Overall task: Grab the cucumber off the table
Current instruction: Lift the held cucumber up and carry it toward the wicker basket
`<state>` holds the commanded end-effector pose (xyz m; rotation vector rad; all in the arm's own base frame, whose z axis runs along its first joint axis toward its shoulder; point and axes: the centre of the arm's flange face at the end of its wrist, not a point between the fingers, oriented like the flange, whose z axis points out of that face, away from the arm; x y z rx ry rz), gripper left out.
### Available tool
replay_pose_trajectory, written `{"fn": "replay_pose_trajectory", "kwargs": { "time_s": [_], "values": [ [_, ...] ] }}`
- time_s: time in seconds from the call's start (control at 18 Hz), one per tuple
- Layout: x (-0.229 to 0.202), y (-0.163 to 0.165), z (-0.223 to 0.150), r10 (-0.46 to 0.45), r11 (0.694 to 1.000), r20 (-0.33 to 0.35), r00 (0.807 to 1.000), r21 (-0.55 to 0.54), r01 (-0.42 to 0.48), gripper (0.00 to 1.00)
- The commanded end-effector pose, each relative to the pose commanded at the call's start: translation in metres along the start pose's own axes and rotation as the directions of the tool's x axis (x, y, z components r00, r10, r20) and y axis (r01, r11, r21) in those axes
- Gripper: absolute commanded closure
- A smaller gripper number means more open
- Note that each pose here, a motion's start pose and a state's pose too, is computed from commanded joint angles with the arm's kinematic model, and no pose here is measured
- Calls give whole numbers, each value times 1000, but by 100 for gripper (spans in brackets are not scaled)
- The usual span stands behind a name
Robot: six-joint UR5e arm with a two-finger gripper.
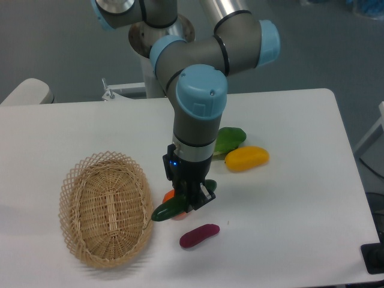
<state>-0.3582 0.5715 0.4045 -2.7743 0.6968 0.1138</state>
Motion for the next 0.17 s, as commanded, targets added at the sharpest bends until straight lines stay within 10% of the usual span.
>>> {"fn": "replay_pose_trajectory", "kwargs": {
  "time_s": [0.17],
  "values": [
    [0,1,-1,-1,1000,2,1000,0,1,72]
  ]
}}
